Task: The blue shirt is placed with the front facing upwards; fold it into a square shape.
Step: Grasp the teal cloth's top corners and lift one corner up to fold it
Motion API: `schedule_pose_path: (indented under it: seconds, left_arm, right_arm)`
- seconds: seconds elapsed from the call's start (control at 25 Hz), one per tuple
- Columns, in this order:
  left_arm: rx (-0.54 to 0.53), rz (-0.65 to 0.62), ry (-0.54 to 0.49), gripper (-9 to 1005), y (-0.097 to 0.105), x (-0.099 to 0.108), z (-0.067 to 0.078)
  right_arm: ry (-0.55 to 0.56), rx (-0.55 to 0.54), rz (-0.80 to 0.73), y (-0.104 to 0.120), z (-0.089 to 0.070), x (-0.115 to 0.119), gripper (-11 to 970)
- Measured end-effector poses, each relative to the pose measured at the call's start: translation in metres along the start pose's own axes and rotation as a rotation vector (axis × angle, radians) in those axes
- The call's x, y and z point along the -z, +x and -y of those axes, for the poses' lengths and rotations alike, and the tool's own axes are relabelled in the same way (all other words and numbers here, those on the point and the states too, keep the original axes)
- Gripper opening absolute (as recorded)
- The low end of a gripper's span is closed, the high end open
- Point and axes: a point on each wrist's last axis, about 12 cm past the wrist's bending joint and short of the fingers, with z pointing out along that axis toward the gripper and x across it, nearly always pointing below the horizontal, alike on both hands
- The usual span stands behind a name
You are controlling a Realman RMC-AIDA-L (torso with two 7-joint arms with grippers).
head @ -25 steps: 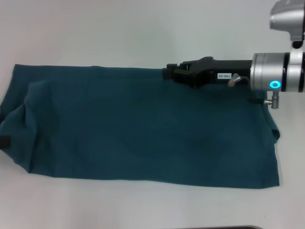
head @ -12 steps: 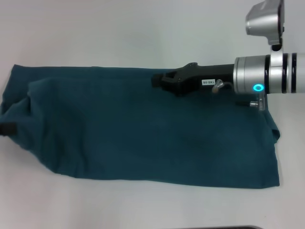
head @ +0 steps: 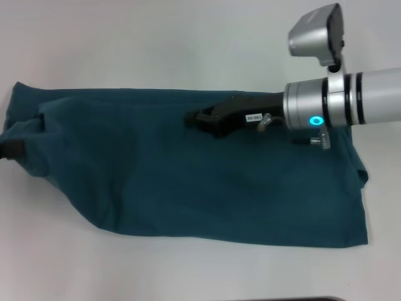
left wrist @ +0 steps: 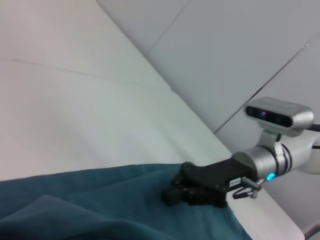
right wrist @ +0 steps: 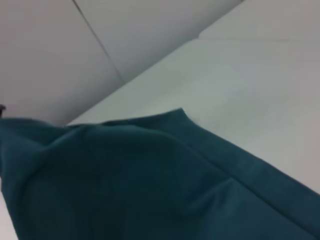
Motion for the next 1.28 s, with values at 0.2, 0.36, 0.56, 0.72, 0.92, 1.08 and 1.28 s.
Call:
schedule_pose_path:
  seconds: [0.2,0.36,0.56,0.72,0.92,1.08,1.28]
  left_arm:
    - [-0.019,-0.020,0.014,15,-0.003,-0.002,0.002]
    - [-0.027,-0.035,0.021,15,-0.002,-0.004,0.002]
    - [-0.032,-0.043,0.025,16,-0.004,-0.006,0.002]
    - [-0.039,-0.045,0.030,16,-0.010,-0.010,0.002]
    - [-0.054,-0.048,0.040,17,-0.018,-0.014,0.002]
    - [-0.080,-0.051,0.057,18,-0.028,-0.021,0.003]
    - [-0.121,-0.072,0.100,18,-0.041,-0.035,0.007]
  right_arm:
    - [-0.009,0.015,-0.014,-0.004,-0.003,-0.006,67]
    - [-0.009,0.013,-0.008,-0.005,-0.003,-0.006,65]
    - [-0.007,0.014,-0.008,-0.005,-0.002,-0.006,63]
    - [-0.003,0.017,-0.007,-0.006,-0.001,-0.005,62]
    - [0.000,0.014,-0.007,-0.007,0.000,-0.004,60]
    - [0.002,0.014,-0.006,-0.008,0.000,-0.003,58]
    - [0.006,0.005,-0.001,-0.010,0.001,-0.002,57]
